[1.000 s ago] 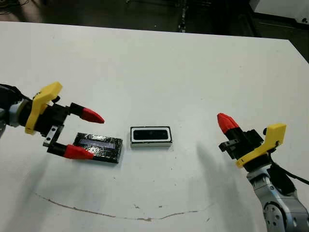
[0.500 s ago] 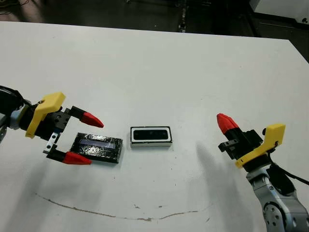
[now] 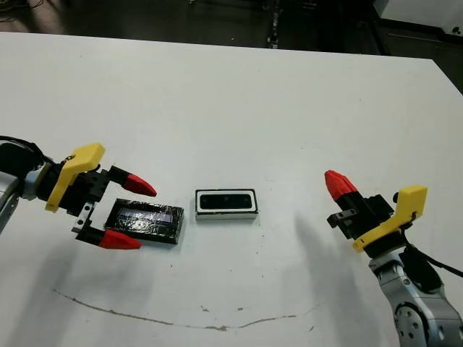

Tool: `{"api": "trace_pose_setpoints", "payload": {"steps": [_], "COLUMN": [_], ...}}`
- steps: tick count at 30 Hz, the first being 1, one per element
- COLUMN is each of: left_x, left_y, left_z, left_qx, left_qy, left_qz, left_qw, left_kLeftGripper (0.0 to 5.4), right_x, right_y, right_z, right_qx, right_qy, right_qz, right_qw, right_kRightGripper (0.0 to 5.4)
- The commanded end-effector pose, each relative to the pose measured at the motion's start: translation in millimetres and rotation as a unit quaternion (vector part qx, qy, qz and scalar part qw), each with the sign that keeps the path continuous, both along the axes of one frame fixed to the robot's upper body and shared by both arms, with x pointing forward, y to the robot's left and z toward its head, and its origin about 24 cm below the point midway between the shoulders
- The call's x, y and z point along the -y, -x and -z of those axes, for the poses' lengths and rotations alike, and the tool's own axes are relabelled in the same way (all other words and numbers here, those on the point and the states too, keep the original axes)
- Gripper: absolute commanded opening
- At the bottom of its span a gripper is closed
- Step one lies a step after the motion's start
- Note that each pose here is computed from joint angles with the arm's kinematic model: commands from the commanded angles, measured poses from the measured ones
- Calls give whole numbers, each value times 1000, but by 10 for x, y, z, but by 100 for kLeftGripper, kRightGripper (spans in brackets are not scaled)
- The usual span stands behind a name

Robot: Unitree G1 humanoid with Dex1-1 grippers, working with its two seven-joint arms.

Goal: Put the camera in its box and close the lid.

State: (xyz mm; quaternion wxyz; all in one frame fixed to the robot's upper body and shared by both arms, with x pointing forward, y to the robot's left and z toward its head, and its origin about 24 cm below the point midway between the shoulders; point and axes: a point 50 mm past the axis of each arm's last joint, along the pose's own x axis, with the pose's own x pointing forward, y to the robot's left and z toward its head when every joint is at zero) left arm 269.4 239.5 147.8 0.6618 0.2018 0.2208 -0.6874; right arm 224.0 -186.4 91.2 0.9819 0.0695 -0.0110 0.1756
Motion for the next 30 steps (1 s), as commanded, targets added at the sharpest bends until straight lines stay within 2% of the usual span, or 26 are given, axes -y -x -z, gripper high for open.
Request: {"api": "trace_pose_setpoints", "payload": {"steps": [1,7,23,30], "left_x": [10,25,48,31], "left_y": [-15,-36,-74,-102], "left_z": [35,77,140,187], "left_qx": [-2,-24,-13,-39], "left_qy": [-2,0,-15,-4], "left_qz": [1,-9,-7,-24], "left_qw": [1000,1000,1000,999], "left_kLeftGripper": [540,540,540,540], "right_x": [38,38,29,20], "right_y": [14,19,34,41], "right_z": [29,33,45,47], "right_qx": [-5,-5,-4,-7], "right_qy": [8,6,8,9], "right_qz": [4,3,0,1], "right_qw": [1000,1000,1000,1000], "right_kRightGripper": [1,1,1,1]}}
